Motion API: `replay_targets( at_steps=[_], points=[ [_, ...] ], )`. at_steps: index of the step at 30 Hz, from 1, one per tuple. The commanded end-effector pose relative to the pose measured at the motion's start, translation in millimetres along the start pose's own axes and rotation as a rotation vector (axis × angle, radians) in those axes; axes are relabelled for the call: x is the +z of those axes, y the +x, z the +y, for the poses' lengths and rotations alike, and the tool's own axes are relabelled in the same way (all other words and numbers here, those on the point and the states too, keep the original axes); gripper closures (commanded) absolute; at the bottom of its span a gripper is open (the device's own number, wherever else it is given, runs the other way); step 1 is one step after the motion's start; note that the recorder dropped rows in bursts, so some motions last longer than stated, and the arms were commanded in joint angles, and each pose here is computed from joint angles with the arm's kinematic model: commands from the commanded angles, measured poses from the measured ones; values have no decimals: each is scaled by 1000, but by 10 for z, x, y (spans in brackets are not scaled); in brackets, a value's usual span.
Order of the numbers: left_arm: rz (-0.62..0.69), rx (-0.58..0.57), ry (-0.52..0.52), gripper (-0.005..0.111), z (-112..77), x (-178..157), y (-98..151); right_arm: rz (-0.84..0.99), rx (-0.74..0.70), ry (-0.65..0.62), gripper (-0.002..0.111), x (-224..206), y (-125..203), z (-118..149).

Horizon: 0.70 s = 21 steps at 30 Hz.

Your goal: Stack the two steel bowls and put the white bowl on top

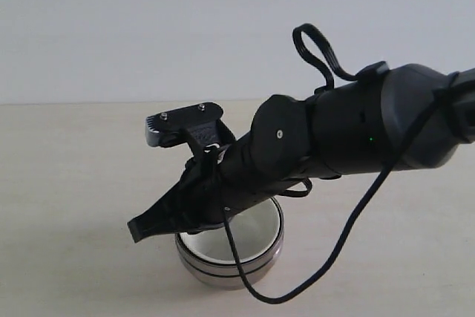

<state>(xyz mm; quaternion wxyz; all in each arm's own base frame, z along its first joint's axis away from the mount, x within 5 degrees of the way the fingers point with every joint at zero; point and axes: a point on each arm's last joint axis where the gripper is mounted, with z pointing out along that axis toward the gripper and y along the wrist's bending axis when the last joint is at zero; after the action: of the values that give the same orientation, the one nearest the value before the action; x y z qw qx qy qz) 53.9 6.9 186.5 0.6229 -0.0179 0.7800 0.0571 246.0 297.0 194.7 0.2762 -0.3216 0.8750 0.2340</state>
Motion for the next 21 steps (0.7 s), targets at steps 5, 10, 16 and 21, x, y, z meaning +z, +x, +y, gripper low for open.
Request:
replay_targets(
  at_steps=[5, 10, 16, 21],
  points=[
    [1, -14, -2, 103, 0, 1, 10, 29, 64, 30, 108, -484, -149, -409],
    [1, -14, -2, 103, 0, 1, 10, 112, 121, 61, 108, -583, -73, -703],
    [1, -14, -2, 103, 0, 1, 10, 190, 144, 71, 108, -498, 215, -736],
    [1, -14, -2, 103, 0, 1, 10, 216, 142, 75, 108, -472, 319, -748]
  ],
)
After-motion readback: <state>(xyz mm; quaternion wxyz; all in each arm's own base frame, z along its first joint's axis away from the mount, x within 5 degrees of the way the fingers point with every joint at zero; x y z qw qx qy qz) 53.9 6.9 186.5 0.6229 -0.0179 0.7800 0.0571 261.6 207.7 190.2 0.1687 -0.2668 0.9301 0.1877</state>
